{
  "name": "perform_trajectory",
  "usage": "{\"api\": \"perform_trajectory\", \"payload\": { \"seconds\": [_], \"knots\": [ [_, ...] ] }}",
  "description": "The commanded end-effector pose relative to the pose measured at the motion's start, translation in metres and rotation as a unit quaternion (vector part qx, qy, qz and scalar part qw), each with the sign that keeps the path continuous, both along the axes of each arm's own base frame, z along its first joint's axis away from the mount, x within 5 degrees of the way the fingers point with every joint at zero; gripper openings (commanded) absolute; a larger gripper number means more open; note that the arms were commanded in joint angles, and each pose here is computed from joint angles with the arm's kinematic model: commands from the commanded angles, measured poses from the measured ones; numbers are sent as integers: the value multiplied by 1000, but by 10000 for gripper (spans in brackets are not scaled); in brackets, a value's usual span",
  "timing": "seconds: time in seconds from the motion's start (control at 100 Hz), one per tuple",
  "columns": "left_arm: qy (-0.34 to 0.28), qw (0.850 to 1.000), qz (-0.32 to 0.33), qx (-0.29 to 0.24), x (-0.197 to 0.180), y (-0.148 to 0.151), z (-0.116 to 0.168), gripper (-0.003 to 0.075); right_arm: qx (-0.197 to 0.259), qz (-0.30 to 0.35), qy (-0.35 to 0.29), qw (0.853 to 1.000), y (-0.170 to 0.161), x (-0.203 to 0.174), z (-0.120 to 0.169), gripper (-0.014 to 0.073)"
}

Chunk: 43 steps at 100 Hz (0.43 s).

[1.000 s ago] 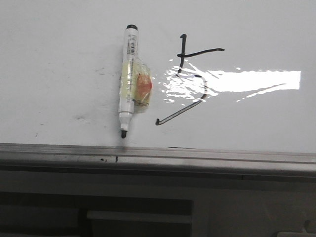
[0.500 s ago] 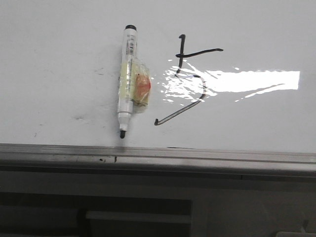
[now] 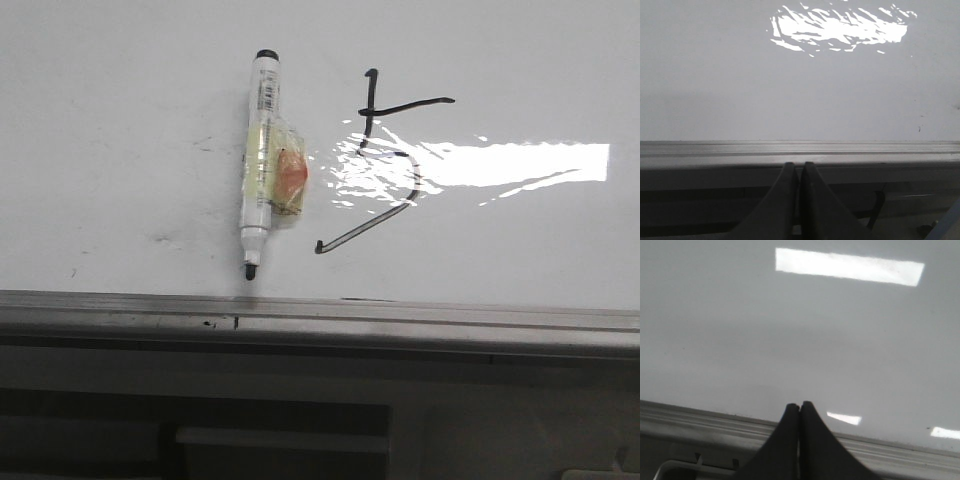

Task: Write number 5 on whiteboard

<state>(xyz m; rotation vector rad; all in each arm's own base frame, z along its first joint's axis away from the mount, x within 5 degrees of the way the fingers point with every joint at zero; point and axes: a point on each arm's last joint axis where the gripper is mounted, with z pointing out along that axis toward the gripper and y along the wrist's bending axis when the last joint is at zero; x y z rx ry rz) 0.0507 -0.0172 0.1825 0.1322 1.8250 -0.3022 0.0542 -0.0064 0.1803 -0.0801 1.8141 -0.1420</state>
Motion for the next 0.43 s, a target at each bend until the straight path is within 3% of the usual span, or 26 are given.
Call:
{"api": "perform_trajectory", "payload": {
  "seconds": [0.0, 0.42],
  "knots": [
    [-22, 1000, 6, -15, 0, 1, -2, -20, -4, -3, 4, 1000, 0, 0, -6, -64],
    [-22, 1000, 6, -15, 0, 1, -2, -20, -4, -3, -8, 1000, 0, -1, -5, -63]
  ]
}}
